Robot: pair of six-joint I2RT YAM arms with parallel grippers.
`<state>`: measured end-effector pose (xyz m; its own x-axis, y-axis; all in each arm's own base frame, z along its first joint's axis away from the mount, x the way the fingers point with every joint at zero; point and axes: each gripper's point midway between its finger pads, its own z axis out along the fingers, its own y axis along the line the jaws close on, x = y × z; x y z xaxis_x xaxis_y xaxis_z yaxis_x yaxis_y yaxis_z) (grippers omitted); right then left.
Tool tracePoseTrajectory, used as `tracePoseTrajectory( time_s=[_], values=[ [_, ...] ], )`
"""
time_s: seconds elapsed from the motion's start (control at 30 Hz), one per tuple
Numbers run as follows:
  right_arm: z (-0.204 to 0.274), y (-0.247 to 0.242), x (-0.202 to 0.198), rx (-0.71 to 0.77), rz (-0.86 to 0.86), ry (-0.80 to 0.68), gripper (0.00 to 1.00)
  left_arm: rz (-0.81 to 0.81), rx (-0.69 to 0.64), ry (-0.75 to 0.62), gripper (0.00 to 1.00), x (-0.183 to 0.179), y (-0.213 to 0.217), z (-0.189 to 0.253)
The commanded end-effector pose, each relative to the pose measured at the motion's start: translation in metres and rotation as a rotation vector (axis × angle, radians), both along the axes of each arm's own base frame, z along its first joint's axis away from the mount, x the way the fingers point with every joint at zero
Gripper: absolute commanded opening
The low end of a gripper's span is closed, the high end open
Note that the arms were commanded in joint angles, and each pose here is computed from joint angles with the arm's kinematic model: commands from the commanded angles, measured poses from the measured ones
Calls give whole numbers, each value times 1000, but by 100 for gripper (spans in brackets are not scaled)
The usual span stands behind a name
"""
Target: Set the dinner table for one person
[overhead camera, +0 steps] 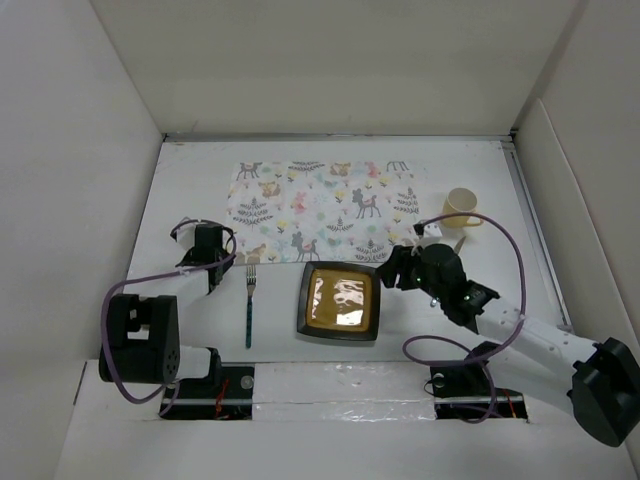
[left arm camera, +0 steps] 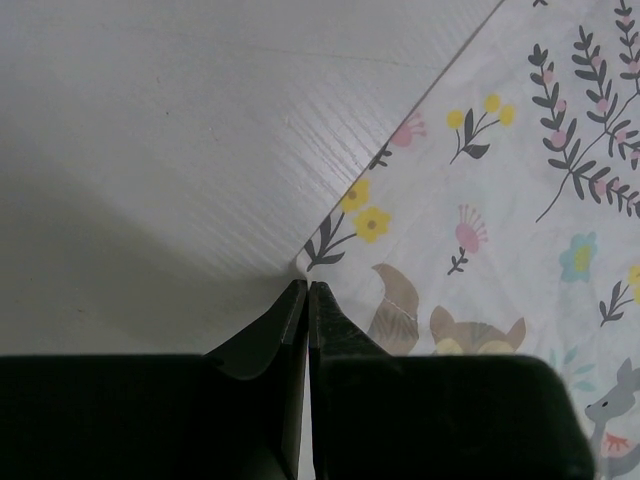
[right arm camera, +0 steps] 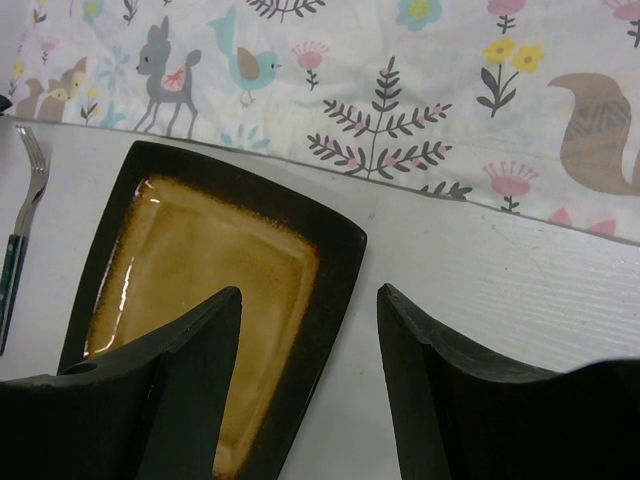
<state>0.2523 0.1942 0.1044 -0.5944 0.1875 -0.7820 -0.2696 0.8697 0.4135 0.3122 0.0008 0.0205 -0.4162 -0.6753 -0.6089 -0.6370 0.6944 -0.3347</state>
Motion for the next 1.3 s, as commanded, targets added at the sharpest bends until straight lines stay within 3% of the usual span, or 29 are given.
tracePoseTrajectory(
  time_s=[0.0,0.23,0.37,0.43,0.47,0.6,0.67,0.7,0.8,0.93,1.1,1.2,1.27],
  values=[
    [16,4,-4,31,20,-43,62,-10,7,7,0,-11,1,-2],
    [6,4,-27,55,34,2,62,-27,11,-1,0,-16,1,2],
    [-8,10,-38,65,73,49,63,-29,14,-24,28,-6,0,11],
    [-13,14,-42,71,95,72,64,-39,-4,-68,35,7,-4,26],
    [-17,18,-47,80,125,96,65,-47,-8,-98,46,12,-5,36],
    [-30,26,-66,123,191,174,77,-94,-7,-253,66,32,-21,100],
    [-30,32,-73,177,211,197,79,-138,-28,-363,66,35,-29,141],
    [-40,32,-78,200,203,233,79,-219,-48,-510,65,38,-42,197],
    [-49,29,-76,194,171,255,78,-309,-56,-592,64,32,-54,234],
    [-56,32,-75,218,148,280,69,-511,-52,-673,60,12,-79,281],
    [-75,36,-74,249,120,354,62,-668,63,-614,60,-12,-84,280],
    [-84,32,-73,275,96,389,57,-621,151,-585,60,-17,-67,255],
    [-95,22,-72,303,57,419,50,-599,181,-601,60,-23,-60,262]
  ],
)
